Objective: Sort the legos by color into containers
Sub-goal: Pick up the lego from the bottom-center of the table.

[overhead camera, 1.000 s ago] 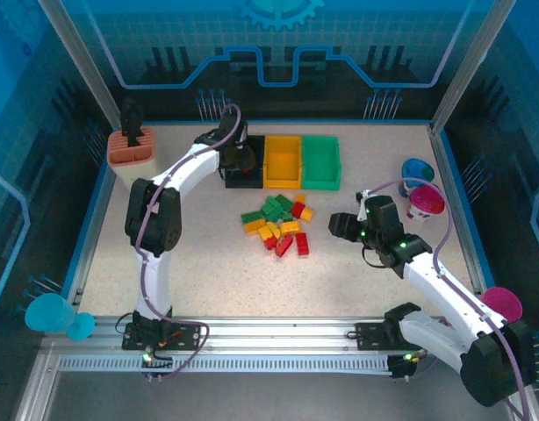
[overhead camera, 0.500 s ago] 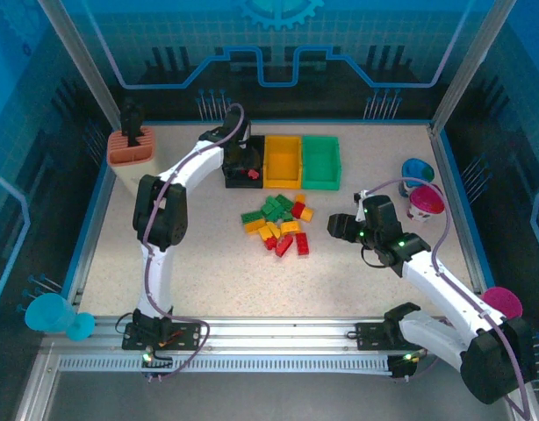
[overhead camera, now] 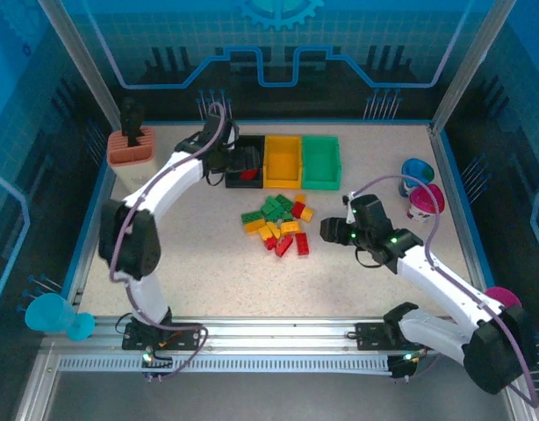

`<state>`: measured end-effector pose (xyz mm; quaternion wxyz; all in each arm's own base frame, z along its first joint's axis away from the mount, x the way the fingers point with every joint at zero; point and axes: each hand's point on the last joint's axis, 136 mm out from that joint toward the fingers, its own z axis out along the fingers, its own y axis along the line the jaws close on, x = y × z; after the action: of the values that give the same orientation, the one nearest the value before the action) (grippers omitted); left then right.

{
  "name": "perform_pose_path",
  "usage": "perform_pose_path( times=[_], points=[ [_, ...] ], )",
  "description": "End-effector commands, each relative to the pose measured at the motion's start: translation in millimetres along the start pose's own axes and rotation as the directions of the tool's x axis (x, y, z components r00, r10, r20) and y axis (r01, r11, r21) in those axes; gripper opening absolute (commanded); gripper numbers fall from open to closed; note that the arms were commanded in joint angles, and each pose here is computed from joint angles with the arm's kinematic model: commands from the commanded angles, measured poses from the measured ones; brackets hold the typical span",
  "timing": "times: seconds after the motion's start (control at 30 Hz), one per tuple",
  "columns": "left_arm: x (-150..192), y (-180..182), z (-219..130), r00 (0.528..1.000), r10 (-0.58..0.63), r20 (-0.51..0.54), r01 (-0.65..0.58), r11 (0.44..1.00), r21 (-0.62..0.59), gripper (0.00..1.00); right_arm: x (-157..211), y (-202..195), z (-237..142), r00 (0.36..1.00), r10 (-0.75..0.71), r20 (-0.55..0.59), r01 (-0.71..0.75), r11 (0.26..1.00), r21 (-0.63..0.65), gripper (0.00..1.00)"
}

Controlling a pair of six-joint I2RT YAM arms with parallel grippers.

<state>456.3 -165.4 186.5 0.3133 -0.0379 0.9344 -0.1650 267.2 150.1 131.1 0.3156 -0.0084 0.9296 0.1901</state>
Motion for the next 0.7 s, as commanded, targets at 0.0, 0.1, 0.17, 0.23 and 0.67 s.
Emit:
perform_pose_path(
  times=[0.0,0.1,0.17,0.23,0.67],
  points=[
    [21.7,-16.0,-19.5,1.000,0.024,0.021,-0.025,0.998,0.055,0.83,6.1,7.3,4.0,0.996,-0.069,-0.063,0.072,0.997,0.033,0.64],
    [52.0,-15.7,-30.2,0.999,0.044,0.002,-0.044,0.998,0.053,0.82,19.1,13.5,17.6,0.985,-0.098,-0.139,0.104,0.994,0.039,0.65],
    [71.2,-15.6,-38.3,0.998,0.055,-0.005,-0.055,0.997,0.054,0.81,26.0,19.3,26.5,0.976,-0.115,-0.184,0.124,0.992,0.034,0.66],
    [90.2,-15.4,-44.3,0.998,0.066,-0.012,-0.065,0.996,0.060,0.80,32.9,24.3,37.1,0.964,-0.131,-0.230,0.143,0.989,0.037,0.67],
    [160.7,2.0,-79.0,0.999,0.034,0.000,-0.034,0.994,0.105,0.78,52.5,38.9,89.8,0.894,-0.179,-0.410,0.258,0.955,0.147,0.64]
  ],
)
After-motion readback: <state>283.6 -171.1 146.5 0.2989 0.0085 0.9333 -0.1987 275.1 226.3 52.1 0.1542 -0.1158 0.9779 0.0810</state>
